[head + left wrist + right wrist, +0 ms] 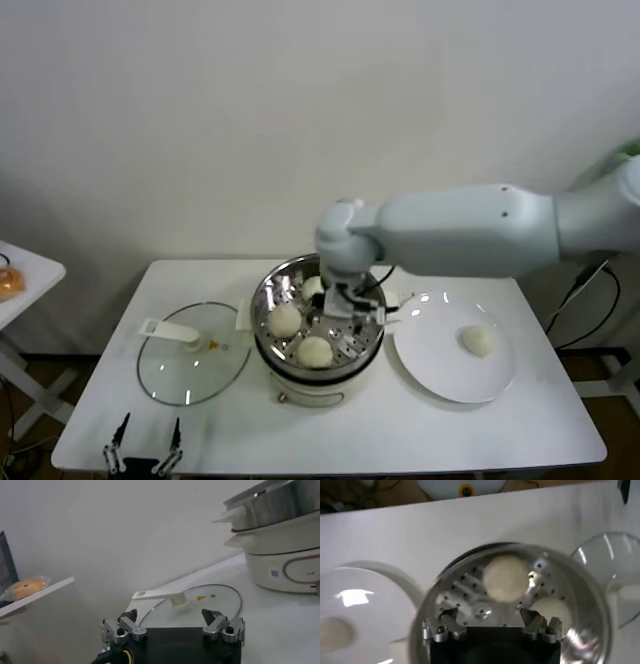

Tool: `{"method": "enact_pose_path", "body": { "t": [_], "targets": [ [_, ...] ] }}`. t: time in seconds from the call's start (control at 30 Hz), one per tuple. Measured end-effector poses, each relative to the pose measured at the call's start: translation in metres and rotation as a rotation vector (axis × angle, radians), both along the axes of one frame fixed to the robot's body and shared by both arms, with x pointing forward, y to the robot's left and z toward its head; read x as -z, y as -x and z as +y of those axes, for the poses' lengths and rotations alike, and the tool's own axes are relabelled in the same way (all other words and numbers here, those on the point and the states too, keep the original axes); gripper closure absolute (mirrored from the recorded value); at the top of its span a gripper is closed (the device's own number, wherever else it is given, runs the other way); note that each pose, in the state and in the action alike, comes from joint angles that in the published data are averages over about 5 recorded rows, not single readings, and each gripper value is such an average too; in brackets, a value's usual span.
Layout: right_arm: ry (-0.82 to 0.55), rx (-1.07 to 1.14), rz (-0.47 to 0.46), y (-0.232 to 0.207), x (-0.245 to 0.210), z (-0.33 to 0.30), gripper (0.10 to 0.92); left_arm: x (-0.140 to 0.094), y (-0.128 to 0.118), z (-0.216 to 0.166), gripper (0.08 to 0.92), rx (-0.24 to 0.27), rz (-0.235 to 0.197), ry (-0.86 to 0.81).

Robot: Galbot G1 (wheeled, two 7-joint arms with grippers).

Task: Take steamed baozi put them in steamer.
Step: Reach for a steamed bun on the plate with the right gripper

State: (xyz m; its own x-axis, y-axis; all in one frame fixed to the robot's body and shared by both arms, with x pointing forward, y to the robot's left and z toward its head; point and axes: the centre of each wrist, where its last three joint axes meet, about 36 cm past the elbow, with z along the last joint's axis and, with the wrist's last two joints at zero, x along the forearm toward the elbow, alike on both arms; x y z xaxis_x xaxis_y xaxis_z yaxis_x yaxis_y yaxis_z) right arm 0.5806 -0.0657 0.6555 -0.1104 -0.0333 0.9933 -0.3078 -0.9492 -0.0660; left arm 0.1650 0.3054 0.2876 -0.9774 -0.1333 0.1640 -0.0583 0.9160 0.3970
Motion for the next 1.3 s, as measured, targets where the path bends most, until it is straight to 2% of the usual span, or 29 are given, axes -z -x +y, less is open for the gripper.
{"method": "enact_pose_path", "body": {
  "t": [0.3, 0.57, 0.87, 1.3],
  "targets": [
    [-0.028, 0.491, 0.061, -0.039, -0.012, -0.111, 0.200, 0.002, 0.000, 0.000, 0.177, 0.007, 0.005, -0.003],
    [-0.047, 0.787, 0.075, -0.057, 0.017, -0.205, 0.200, 0.005, 0.000, -0.001, 0.177, 0.007, 0.007, 0.001],
    [-0.039, 0.970, 0.056, -0.060, 0.071, -0.269, 0.200, 0.008, 0.002, -0.001, 0.177, 0.003, 0.017, 0.004],
    [-0.020, 1.096, 0.051, -0.060, 0.147, -0.311, 0.200, 0.008, 0.009, -0.001, 0.177, 0.008, 0.035, -0.009]
  ]
}}
